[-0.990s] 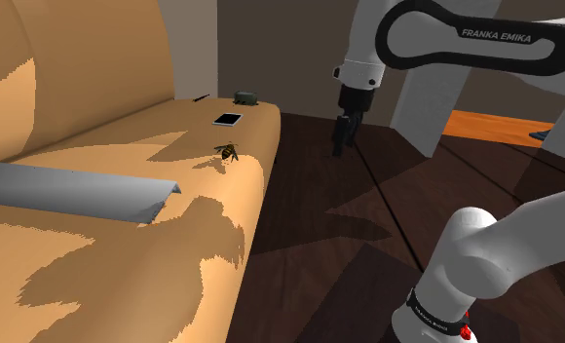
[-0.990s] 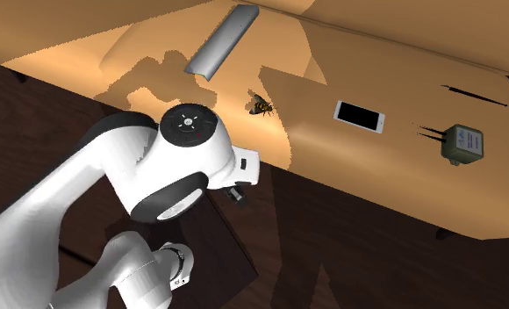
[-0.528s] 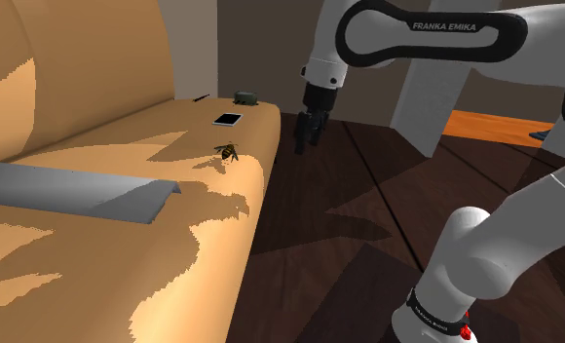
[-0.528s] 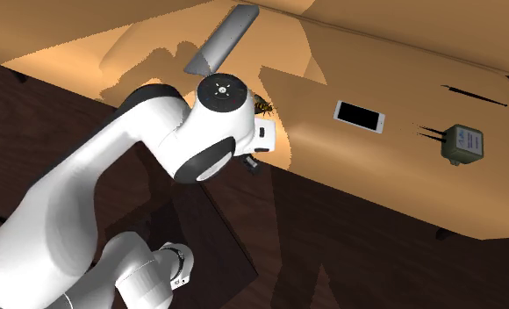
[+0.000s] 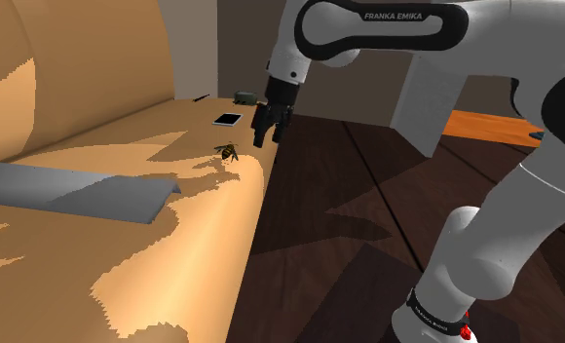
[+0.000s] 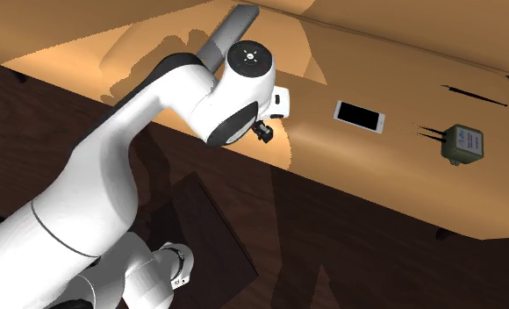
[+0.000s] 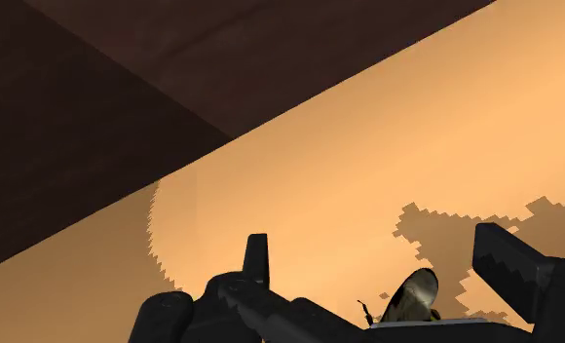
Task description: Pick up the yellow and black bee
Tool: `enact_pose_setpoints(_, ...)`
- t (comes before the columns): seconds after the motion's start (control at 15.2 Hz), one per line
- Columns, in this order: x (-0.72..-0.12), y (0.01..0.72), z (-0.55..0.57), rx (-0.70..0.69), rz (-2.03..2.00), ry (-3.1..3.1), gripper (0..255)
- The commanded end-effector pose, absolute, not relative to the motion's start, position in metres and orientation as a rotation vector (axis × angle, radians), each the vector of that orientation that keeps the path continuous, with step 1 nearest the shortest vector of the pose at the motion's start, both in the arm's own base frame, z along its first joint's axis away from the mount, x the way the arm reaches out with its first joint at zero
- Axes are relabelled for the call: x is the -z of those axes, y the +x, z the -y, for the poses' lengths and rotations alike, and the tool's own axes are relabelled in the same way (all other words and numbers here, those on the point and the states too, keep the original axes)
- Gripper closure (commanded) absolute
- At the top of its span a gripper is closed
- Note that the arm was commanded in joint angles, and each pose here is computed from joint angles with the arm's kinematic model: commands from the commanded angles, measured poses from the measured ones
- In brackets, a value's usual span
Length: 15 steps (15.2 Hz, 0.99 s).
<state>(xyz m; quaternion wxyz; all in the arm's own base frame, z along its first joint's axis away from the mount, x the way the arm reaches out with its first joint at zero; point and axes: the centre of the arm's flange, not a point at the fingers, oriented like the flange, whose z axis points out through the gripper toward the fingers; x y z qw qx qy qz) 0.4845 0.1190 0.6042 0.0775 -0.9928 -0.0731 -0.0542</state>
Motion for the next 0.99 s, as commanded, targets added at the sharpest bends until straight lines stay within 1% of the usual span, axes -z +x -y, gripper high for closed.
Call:
enact_pose_setpoints(0.0, -0.605, 0.505, -0.129, 0.182, 0.225, -2.946, 0)
enact_pose_setpoints(0.33, -0.611, 0.55, -0.157, 0.225, 0.238, -2.882, 0)
enact_pose_setpoints(0.92, -0.571, 0.55, -0.157, 0.225, 0.238, -2.882, 0)
